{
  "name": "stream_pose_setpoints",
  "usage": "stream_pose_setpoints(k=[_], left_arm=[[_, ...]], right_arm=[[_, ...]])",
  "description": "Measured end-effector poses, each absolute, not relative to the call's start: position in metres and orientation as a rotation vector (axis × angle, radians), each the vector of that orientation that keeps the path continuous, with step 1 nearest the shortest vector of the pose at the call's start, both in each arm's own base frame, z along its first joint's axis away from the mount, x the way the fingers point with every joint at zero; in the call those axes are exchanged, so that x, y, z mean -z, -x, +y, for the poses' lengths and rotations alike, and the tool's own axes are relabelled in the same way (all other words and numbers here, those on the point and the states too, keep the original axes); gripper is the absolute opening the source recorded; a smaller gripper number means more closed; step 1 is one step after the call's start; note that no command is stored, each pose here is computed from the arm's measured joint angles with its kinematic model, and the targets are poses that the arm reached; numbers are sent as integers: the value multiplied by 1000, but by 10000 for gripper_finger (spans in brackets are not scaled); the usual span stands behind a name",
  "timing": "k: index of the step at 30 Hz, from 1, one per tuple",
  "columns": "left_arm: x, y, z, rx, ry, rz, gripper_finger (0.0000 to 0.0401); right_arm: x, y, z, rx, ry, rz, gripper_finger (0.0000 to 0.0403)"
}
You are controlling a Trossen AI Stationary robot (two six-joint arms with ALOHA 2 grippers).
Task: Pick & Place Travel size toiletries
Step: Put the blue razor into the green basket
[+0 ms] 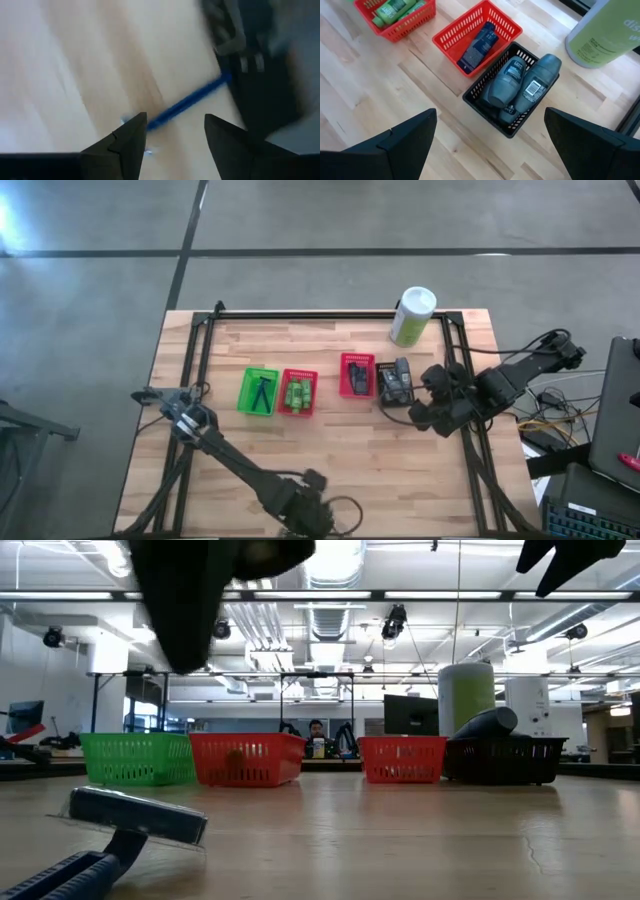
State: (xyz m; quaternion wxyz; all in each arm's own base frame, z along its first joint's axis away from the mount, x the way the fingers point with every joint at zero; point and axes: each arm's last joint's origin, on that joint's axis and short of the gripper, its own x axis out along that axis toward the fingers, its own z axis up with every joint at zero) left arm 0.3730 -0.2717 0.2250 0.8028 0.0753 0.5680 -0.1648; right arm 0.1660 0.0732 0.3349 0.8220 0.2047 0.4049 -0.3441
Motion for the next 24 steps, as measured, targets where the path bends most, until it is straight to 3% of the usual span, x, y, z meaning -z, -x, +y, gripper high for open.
stream_pose_setpoints(k=[4,7,24], left_arm=[[-221,-370,-273,677,-670,1103,203],[-214,-370,-269,784,-817,1081,203],[-190,-383,-259,949,-758,966,203]], right_arm=[[-338,-162,71,723,-451,851,368],[-341,-157,69,718,-481,835,368],[-350,-144,61,715,-550,767,368]])
